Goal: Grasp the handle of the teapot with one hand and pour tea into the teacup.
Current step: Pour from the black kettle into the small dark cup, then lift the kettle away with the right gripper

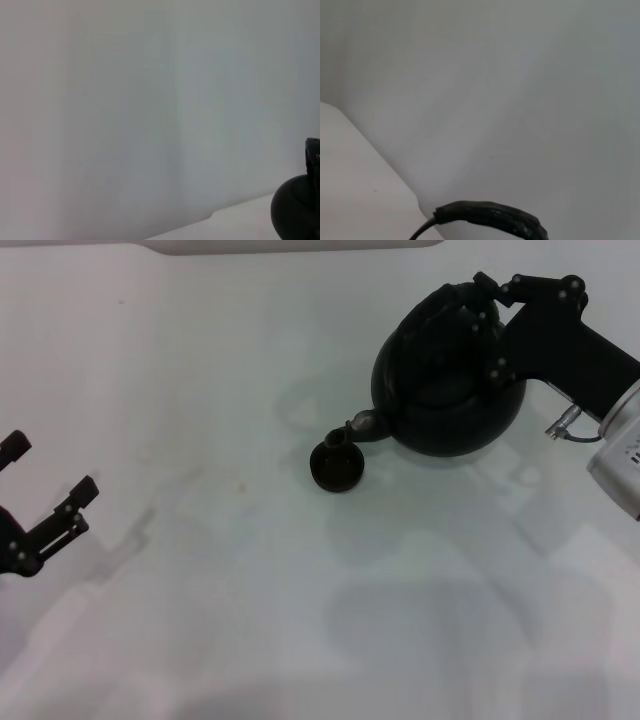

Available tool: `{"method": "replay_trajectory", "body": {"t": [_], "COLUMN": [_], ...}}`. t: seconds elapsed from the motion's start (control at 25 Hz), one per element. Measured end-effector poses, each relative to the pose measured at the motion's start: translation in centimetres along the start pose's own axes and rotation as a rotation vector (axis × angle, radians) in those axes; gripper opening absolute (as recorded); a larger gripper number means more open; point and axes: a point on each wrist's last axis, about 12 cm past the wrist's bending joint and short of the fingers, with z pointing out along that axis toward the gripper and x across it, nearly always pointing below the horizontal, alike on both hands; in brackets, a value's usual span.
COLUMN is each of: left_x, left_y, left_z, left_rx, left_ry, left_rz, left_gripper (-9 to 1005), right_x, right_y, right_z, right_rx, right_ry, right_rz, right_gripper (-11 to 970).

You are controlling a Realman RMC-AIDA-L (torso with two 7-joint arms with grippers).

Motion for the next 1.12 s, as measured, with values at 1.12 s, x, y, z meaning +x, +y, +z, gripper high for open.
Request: {"method": "replay_trajectory", "body": {"t": [1.12], "left_x": [0.03], "left_y": [0.19], "left_z": [-0.11], "left_rx": [-0.013], "left_ry": [0.002], "left_rz": [0.001], "left_gripper": [862], "right_x": [-0.47], "right_y": [0.63], "right_z": [0.47], "right_rx": [0.024], "right_ry": [0.032], "right_rz": [-0.135], "right_gripper": [119]}}
